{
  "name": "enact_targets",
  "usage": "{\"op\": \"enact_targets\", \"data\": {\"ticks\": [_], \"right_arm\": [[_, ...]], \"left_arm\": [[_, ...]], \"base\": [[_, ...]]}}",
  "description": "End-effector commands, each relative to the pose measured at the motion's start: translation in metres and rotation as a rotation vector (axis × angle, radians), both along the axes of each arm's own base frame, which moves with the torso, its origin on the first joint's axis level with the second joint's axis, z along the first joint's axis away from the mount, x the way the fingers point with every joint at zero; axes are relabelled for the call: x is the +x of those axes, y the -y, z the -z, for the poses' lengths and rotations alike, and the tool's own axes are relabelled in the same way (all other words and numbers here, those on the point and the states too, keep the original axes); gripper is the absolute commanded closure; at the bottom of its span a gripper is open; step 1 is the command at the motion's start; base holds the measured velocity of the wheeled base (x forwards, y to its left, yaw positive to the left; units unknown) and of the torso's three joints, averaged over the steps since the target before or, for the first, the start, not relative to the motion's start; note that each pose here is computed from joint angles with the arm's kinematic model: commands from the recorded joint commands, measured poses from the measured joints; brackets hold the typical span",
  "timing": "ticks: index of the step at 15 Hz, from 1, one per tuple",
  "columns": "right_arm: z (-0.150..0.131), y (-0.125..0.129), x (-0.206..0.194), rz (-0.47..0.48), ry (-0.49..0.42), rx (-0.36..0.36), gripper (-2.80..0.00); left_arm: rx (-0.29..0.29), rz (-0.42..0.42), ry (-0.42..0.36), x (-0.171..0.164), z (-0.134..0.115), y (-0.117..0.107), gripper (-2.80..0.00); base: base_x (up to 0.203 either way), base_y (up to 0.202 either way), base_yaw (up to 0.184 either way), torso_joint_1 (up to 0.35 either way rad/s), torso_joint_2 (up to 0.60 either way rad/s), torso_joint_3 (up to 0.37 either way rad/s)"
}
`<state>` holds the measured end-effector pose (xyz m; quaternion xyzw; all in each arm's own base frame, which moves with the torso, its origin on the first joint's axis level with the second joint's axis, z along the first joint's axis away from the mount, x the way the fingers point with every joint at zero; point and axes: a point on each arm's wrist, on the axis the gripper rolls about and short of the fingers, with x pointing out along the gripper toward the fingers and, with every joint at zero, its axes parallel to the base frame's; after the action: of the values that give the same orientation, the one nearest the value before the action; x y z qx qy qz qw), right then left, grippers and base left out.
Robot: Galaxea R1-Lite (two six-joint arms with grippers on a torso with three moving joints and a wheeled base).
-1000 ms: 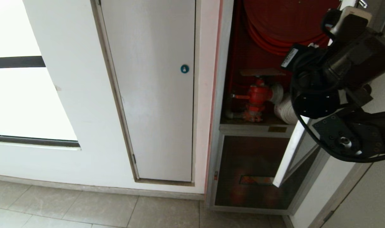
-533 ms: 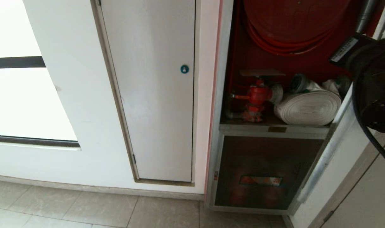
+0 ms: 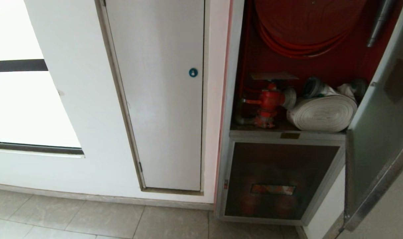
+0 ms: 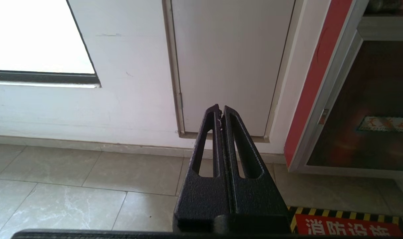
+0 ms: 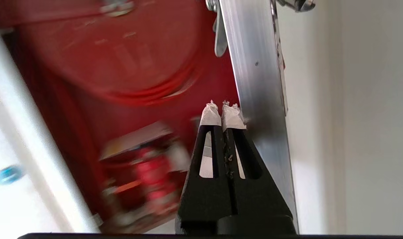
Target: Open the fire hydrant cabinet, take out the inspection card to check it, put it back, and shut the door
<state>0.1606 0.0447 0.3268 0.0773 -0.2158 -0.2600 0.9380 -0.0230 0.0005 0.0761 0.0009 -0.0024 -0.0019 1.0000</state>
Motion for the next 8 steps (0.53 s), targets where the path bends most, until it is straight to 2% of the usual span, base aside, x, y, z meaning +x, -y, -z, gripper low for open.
{"op": "enact_targets", "data": {"ticks": [1,5,8], "right_arm": [[-0.006,0.014,-0.017,0.049,0.037,0.016,0.0],[-0.004,0.032,-0.03,0.151,0.047,0.018,0.0],[-0.004,0.048,-0.041,0.267,0.04,0.017,0.0]], "left_arm": [[0.0,-0.001,-0.002,0.0,0.0,0.0,0.0],[0.0,-0.001,-0.002,0.0,0.0,0.0,0.0],[0.0,-0.001,-0.002,0.0,0.0,0.0,0.0]], "base": [[0.0,0.0,0.0,0.0,0.0,0.0],[0.0,0.0,0.0,0.0,0.0,0.0],[0.0,0.0,0.0,0.0,0.0,0.0]]}}
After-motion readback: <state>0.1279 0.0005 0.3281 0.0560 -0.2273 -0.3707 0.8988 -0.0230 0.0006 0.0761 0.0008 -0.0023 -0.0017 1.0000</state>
